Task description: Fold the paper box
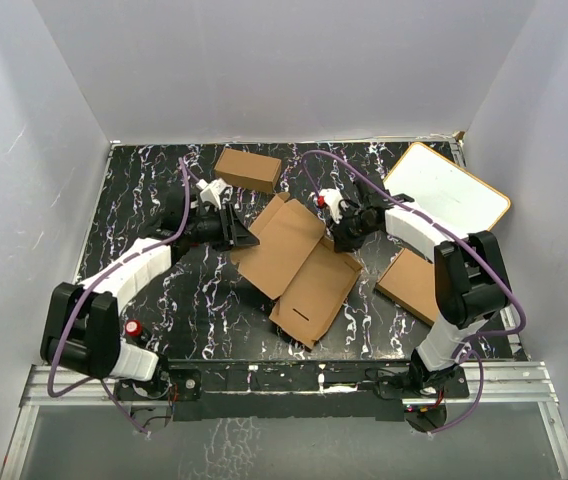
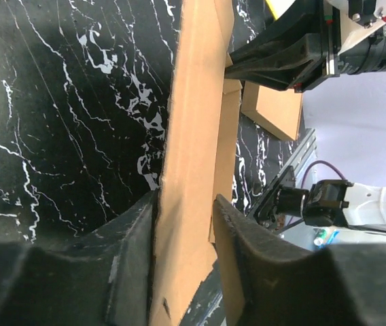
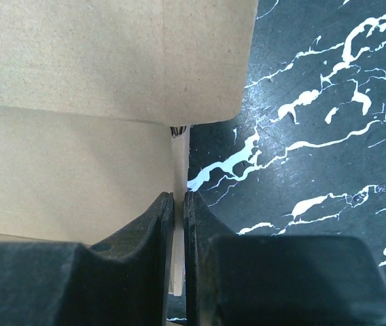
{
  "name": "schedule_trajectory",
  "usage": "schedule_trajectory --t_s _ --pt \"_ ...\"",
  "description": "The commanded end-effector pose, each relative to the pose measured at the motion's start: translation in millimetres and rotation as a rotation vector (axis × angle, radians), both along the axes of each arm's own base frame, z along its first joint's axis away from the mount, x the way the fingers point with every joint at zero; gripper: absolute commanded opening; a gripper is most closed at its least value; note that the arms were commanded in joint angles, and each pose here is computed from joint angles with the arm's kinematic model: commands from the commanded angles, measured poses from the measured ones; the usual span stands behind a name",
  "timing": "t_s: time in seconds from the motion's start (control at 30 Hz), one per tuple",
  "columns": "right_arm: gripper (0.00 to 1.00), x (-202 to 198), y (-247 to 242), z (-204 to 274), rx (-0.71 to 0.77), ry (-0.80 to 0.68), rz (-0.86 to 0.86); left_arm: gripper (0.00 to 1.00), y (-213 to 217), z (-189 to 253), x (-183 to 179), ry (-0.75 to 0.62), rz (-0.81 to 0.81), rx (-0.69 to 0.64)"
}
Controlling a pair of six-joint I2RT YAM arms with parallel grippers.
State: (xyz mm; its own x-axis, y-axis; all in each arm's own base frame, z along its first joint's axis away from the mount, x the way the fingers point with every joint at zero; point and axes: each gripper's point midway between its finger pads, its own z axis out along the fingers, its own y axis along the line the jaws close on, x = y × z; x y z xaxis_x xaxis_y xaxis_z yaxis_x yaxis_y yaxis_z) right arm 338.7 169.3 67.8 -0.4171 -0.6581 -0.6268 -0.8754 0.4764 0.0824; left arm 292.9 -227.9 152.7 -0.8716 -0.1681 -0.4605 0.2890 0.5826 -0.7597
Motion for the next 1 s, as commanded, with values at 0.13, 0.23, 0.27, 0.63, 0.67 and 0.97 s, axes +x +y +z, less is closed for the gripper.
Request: schedule_trajectory --t_s 0.13,0.23,0.27,0.63,0.67,0.97 --pt "0.09 12.5 4.4 0.7 -0.001 -0.040 -0.011 0.03 -6.6 -2.6 7.5 -0.001 -0.056 0.009" --pt "0.10 9.0 6.4 -4.5 0.011 -0.035 0.006 0.00 -4.8 -12.0 9.8 0.003 -0.070 0.046" --pt "0.11 8.2 6.2 -5.7 0.011 -0.036 0.008 0.00 -3.8 -14.1 10.9 0.002 -0.073 0.058" --pt "0.20 3.6 -1.7 -19.8 -0.023 -0.060 0.017 0.00 -2.5 -13.1 13.0 -0.050 -0.092 0.070" --pt "0.21 2.8 -2.6 -21.5 -0.028 -0.059 0.016 0.00 -2.5 -12.9 12.9 -0.052 -0.092 0.070" --pt "0.27 2.6 -5.6 -25.7 -0.041 -0.064 0.006 0.00 -3.0 -10.9 13.2 -0.061 -0.086 0.061"
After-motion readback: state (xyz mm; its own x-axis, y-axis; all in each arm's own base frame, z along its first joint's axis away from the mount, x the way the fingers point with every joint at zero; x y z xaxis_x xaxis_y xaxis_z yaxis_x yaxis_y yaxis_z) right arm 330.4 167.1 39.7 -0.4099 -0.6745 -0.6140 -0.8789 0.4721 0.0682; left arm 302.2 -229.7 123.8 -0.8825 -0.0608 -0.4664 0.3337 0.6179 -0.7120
